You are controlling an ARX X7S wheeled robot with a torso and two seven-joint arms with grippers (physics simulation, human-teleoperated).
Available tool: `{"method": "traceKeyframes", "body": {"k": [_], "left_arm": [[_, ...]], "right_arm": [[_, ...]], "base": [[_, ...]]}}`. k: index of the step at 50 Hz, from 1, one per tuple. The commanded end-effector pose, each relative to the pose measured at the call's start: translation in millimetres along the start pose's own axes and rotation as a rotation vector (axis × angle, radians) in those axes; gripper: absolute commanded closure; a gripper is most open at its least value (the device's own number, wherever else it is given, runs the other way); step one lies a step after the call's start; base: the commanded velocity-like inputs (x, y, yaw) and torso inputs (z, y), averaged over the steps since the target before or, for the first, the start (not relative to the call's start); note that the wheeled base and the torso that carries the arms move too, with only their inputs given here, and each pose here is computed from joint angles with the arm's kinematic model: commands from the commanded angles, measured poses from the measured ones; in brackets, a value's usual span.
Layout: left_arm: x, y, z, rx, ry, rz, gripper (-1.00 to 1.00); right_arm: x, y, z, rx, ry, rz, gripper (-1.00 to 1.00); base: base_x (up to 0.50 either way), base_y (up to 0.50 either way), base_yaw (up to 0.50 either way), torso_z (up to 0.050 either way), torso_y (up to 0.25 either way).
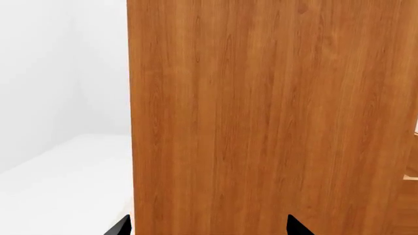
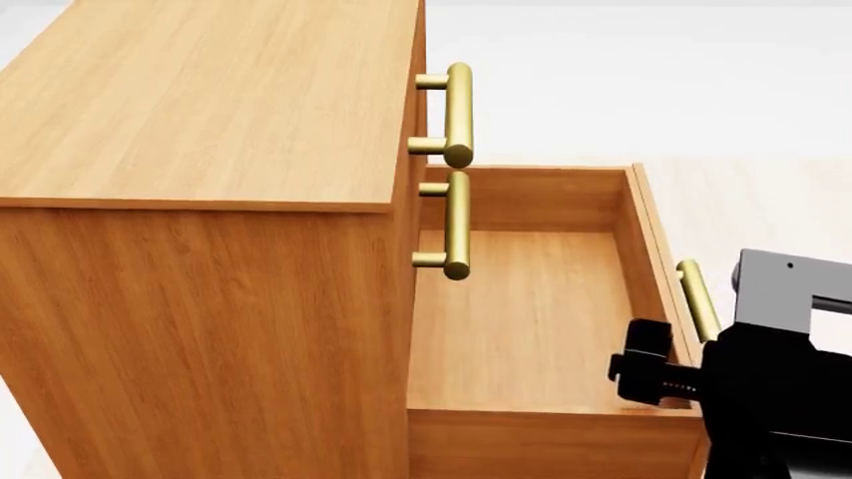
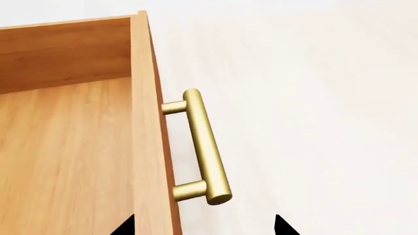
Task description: Put the bowl in the bottom drawer of the cabinet and close it.
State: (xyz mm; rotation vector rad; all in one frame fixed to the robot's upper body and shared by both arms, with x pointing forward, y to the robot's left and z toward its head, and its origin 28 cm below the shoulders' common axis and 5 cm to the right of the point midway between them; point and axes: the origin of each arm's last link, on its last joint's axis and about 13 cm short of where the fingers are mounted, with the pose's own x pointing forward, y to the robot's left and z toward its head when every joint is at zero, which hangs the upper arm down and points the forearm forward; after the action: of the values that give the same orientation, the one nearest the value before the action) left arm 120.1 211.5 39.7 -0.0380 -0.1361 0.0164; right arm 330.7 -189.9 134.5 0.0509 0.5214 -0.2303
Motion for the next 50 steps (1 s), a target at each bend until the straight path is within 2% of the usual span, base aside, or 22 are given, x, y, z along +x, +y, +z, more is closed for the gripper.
{"method": "traceKeyframes", "body": {"k": [1,10,14,18,23,38,44,50], "left_arm": [[1,-0.2,0,0.001,0.0,0.0,-1.0],[1,-0.2,1,0.001,0.001,-0.001,-1.0],[1,0.0,1,0.0,0.002,-0.001,-1.0],[1,-0.2,1,0.0,0.002,-0.002,-1.0],[1,0.2,1,-0.004,0.004,-0.002,-1.0],[1,0.3,0,-0.003,0.002,-0.003,-1.0],[0,0.3,1,-0.003,-0.002,-0.004,-1.0],[1,0.9,-2,-0.001,-0.005,-0.002,-1.0]], "right_arm": [[-15,-6.8,12,-0.031,-0.167,-0.019,-1.0],[-31,-8.1,25,-0.038,-0.259,0.009,-1.0],[-37,-10.0,28,-0.055,-0.302,-0.008,-1.0],[-44,-11.0,35,-0.077,-0.414,-0.067,-1.0],[-54,-14.3,44,-0.052,-0.45,-0.094,-1.0],[-56,-25.7,50,-0.005,-0.493,-0.182,-1.0],[-54,-31.6,47,0.05,-0.475,-0.22,-1.0],[-54,-38.1,49,0.084,-0.475,-0.312,-1.0]], "base": [[0.0,0.0,0.0,0.0,0.0],[0.0,0.0,0.0,0.0,0.0],[0.0,0.0,0.0,0.0,0.0],[0.0,0.0,0.0,0.0,0.0],[0.0,0.0,0.0,0.0,0.0],[0.0,0.0,0.0,0.0,0.0],[0.0,0.0,0.0,0.0,0.0],[0.0,0.0,0.0,0.0,0.0]]}}
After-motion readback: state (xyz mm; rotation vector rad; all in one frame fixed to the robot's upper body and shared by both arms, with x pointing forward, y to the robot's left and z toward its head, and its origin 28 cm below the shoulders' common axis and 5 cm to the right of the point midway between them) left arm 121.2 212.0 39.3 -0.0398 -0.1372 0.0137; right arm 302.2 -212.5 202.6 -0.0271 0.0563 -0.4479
